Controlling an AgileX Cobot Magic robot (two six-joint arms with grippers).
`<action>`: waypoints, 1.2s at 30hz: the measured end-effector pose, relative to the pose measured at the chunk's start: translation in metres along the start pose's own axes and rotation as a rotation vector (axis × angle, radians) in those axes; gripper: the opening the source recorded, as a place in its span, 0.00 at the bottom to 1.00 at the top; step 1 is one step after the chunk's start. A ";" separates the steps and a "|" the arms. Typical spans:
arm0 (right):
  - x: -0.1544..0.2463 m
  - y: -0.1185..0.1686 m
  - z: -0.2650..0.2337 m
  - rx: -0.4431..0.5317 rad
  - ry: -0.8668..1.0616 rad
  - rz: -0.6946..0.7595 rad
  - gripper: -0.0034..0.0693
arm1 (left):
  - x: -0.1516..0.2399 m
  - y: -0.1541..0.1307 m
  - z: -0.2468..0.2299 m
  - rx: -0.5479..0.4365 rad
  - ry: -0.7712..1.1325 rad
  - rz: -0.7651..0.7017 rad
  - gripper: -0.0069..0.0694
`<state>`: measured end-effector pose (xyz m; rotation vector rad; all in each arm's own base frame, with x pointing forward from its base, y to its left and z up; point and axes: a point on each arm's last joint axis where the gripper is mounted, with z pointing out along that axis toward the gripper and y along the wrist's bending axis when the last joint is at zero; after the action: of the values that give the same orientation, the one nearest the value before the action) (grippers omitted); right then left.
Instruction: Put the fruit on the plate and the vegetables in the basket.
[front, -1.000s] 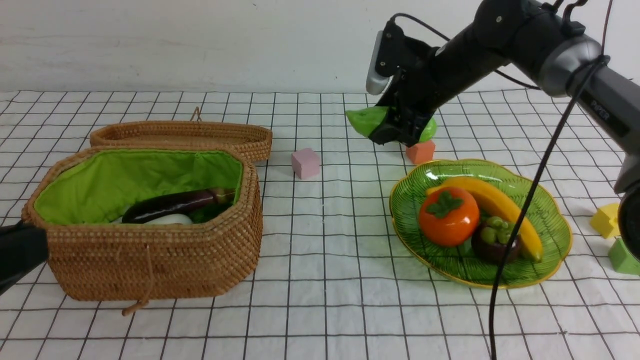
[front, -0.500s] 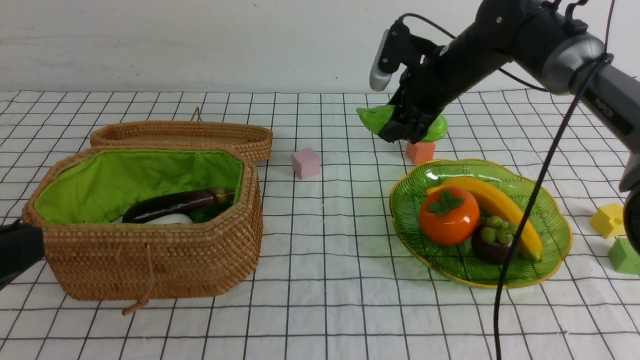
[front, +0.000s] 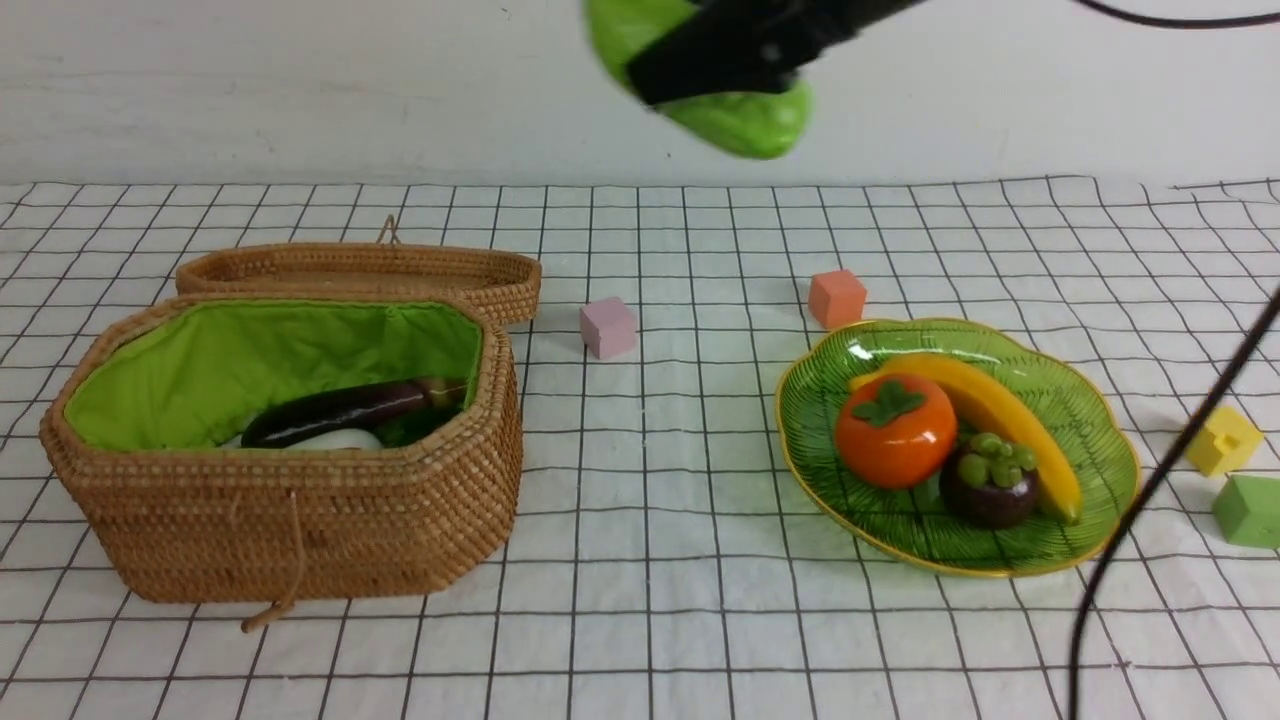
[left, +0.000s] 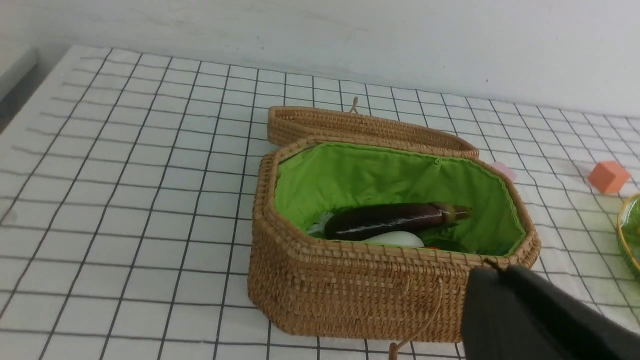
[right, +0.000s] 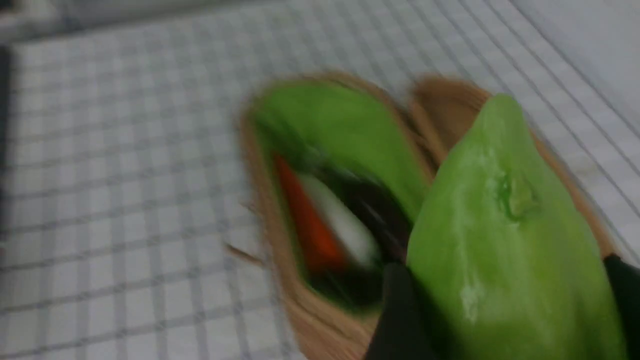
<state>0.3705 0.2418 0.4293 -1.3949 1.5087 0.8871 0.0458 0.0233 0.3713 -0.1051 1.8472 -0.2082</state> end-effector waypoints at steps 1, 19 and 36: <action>-0.005 0.009 0.016 -0.032 -0.030 -0.022 0.71 | 0.001 0.002 -0.003 0.001 -0.006 -0.009 0.09; 0.048 0.044 0.204 0.173 0.040 -0.229 0.94 | 0.015 -0.010 -0.015 0.228 0.085 0.172 0.09; -0.059 0.101 -0.040 0.474 0.312 0.301 0.56 | 0.009 -0.026 -0.028 0.481 -0.134 0.205 0.10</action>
<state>0.2647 0.2384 0.4932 -1.0001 2.0457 0.4451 0.0151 -0.0008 0.3758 0.3932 1.6164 -0.4822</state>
